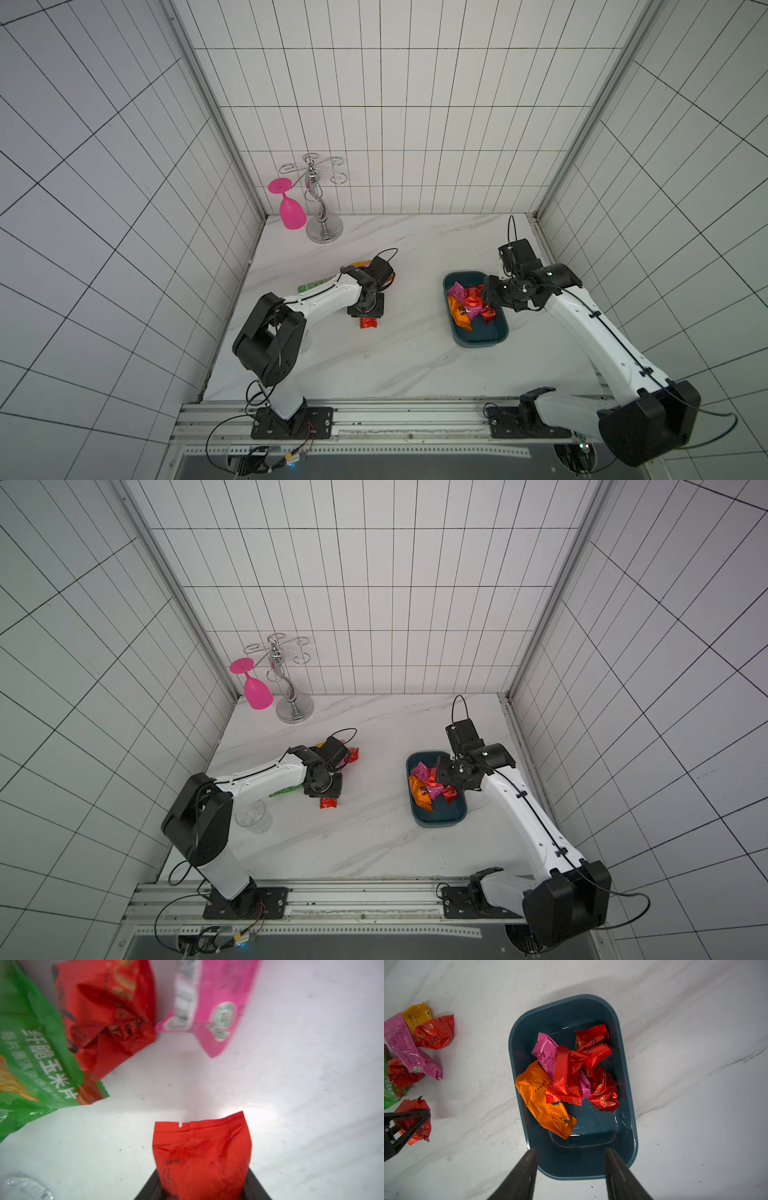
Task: Put the tea bags into the storage box
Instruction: Pick up the tea bag from the center of the board, then place the tea bag in the storage box.
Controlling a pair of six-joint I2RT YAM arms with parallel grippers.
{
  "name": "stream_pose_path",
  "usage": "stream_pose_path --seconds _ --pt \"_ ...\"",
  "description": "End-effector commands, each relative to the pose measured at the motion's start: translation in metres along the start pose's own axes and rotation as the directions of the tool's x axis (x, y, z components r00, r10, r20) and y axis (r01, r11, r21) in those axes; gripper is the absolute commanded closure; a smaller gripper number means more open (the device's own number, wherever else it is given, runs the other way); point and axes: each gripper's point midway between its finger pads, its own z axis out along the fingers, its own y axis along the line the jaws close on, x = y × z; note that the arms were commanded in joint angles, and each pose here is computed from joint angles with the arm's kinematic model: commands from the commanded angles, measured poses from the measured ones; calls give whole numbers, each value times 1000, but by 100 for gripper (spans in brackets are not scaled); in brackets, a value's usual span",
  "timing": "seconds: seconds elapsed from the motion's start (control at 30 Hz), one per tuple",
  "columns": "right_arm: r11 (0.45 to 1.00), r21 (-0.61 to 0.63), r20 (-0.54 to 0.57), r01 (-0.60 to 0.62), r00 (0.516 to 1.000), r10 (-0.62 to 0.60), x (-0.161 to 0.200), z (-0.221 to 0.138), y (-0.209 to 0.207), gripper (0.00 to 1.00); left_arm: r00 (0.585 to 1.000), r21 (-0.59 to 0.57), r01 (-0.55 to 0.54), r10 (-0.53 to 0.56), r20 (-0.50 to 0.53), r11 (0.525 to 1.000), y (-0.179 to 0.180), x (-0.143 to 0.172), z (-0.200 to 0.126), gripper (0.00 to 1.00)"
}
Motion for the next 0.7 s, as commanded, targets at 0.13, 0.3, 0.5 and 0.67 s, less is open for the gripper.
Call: stream_pose_path --seconds 0.13,0.3,0.5,0.67 --pt "987 20 -1 -159 987 159 18 11 -33 44 985 276 -167 149 84 946 -107 -16 -66 54" --pt "960 28 8 -280 960 280 32 13 -60 44 951 374 -309 286 119 874 -175 -14 -86 53" --pt "918 42 24 -396 918 395 50 14 -88 44 886 387 -460 444 134 800 -238 8 -80 53" --pt "901 9 6 -434 901 434 61 17 -90 45 869 395 -484 483 109 781 -265 23 -59 53"
